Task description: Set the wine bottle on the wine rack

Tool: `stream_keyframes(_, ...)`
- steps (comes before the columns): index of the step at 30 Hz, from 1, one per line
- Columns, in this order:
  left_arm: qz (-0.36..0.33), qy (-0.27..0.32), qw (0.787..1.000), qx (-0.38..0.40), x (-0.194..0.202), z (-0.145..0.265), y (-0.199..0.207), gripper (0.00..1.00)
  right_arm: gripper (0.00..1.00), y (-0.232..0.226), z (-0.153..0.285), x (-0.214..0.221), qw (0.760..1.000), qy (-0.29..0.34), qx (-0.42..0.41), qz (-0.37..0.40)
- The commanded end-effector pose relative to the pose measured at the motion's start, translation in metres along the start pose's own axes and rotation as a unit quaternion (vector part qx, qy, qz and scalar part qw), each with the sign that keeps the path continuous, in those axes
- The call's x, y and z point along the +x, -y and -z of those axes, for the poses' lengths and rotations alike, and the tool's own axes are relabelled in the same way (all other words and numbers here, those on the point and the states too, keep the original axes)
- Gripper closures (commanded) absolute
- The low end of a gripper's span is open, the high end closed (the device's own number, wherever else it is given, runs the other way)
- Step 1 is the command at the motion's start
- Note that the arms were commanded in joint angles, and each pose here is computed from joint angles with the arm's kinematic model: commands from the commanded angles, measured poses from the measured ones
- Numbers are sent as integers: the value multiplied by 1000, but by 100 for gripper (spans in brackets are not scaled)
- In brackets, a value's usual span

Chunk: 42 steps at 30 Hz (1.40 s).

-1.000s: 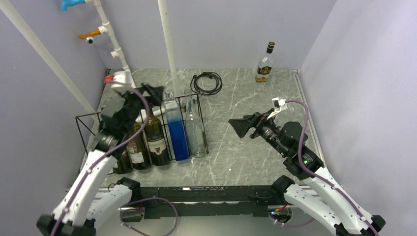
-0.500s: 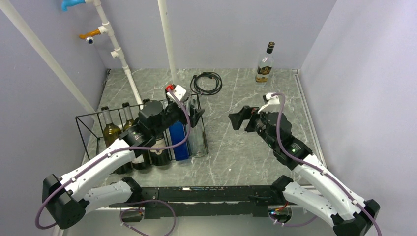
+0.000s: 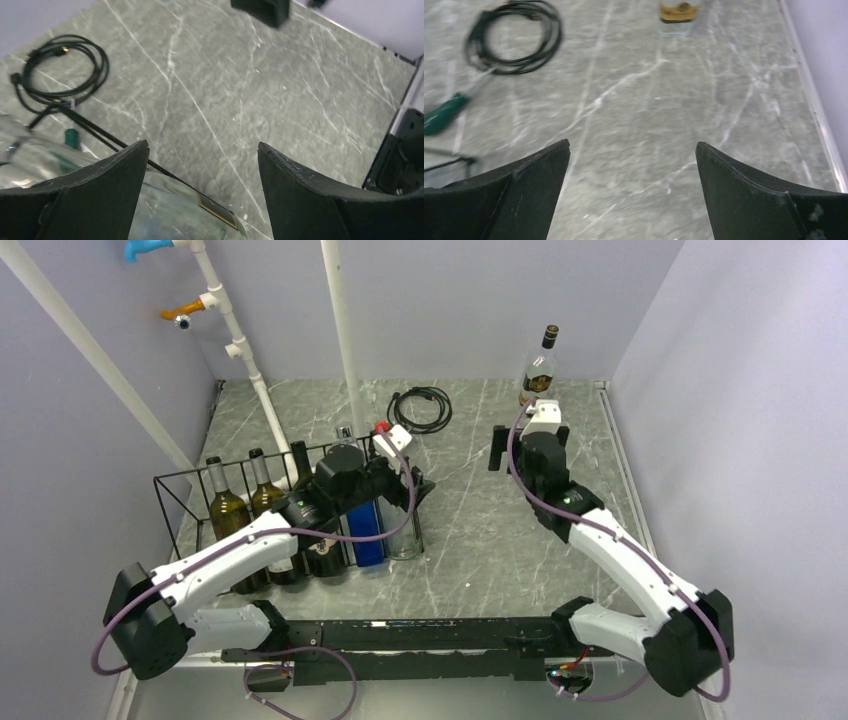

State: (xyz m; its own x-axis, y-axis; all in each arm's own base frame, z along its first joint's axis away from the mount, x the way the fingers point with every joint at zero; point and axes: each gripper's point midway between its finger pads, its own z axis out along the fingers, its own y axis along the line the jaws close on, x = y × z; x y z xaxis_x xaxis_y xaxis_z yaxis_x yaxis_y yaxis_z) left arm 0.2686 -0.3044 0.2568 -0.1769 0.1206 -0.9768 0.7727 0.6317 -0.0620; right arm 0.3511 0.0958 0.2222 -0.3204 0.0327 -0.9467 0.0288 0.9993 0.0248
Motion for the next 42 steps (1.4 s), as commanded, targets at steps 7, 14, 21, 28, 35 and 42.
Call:
stream_keyframes(7,-16,31,998,51,-28,4,33,15,0,65,-84,-53,997,36,53,-52)
stream_keyframes(14,-10,26,998,49,-27,3,33,15,0,80,-137,-100,995,78,40,-35)
stream_keyframes(21,-18,28,999,29,-29,4,26,14,0,80,-193,-126,994,96,47,-8)
stream_keyframes(28,-26,27,999,17,-27,4,21,14,0,85,-255,-108,994,78,73,-4)
stream_keyframes(35,-31,22,999,16,-24,2,20,14,1,87,-305,-86,996,61,65,-4)
stream_keyframes(42,-34,11,999,1,-19,-1,13,14,46,79,-312,-55,998,40,40,-20)
